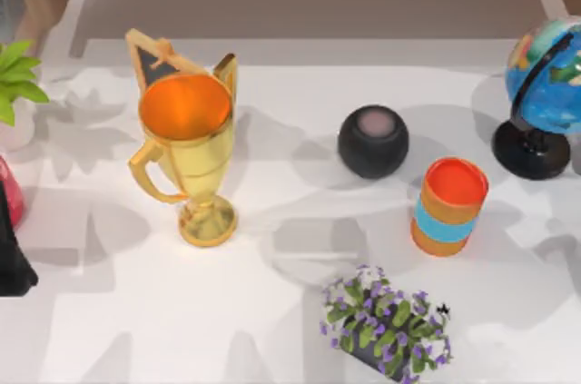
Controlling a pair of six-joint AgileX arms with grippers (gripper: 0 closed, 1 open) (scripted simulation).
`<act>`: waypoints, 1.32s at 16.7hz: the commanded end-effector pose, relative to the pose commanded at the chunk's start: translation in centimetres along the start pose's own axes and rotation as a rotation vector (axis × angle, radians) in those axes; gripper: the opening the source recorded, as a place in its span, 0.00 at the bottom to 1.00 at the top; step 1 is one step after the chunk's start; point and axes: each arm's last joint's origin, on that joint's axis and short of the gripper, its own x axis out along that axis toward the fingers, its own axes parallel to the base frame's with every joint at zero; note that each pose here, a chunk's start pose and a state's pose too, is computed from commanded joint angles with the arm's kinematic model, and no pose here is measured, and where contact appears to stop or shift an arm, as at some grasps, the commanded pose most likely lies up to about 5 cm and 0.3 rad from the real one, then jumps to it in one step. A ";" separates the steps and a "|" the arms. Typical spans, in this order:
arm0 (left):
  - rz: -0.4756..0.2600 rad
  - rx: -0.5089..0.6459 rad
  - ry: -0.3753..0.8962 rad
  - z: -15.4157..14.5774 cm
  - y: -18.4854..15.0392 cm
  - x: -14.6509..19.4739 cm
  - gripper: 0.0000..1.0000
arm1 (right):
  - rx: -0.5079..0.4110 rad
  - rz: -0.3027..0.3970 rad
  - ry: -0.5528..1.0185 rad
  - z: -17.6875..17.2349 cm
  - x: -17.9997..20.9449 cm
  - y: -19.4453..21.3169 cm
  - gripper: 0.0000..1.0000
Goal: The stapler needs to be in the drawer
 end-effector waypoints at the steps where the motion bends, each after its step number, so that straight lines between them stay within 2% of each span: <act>1: 0.000 0.000 0.000 0.0 0.0 0.0 1.00 | 0.000 0.000 0.000 0.0 0.0 0.0 0.00; 4: 0.000 0.000 0.000 0.0 0.0 0.0 1.00 | 0.006 -0.003 -0.001 0.0 -0.2 0.0 0.00; 7: 0.000 0.000 0.000 0.0 0.0 0.0 1.00 | 0.062 -0.051 -0.057 0.3 -3.8 -0.6 0.00; 10: 0.000 0.000 0.000 0.0 0.0 0.0 1.00 | 0.185 -0.136 -0.173 0.4 -10.0 -1.8 0.00; 14: 0.000 0.000 0.000 0.0 0.0 0.0 1.00 | 0.397 -0.250 -0.367 -0.3 -19.4 -3.8 0.00; 17: 0.000 0.000 0.000 0.0 0.0 0.0 1.00 | 0.527 -0.306 -0.473 -0.1 -24.3 -6.1 0.00; 19: 0.000 0.000 0.000 0.0 0.0 0.0 1.00 | 0.582 -0.325 -0.500 0.8 -25.6 -8.3 0.00; 22: 0.000 0.000 0.000 0.0 0.0 0.0 1.00 | 0.615 -0.321 -0.473 3.2 -24.3 -12.8 0.00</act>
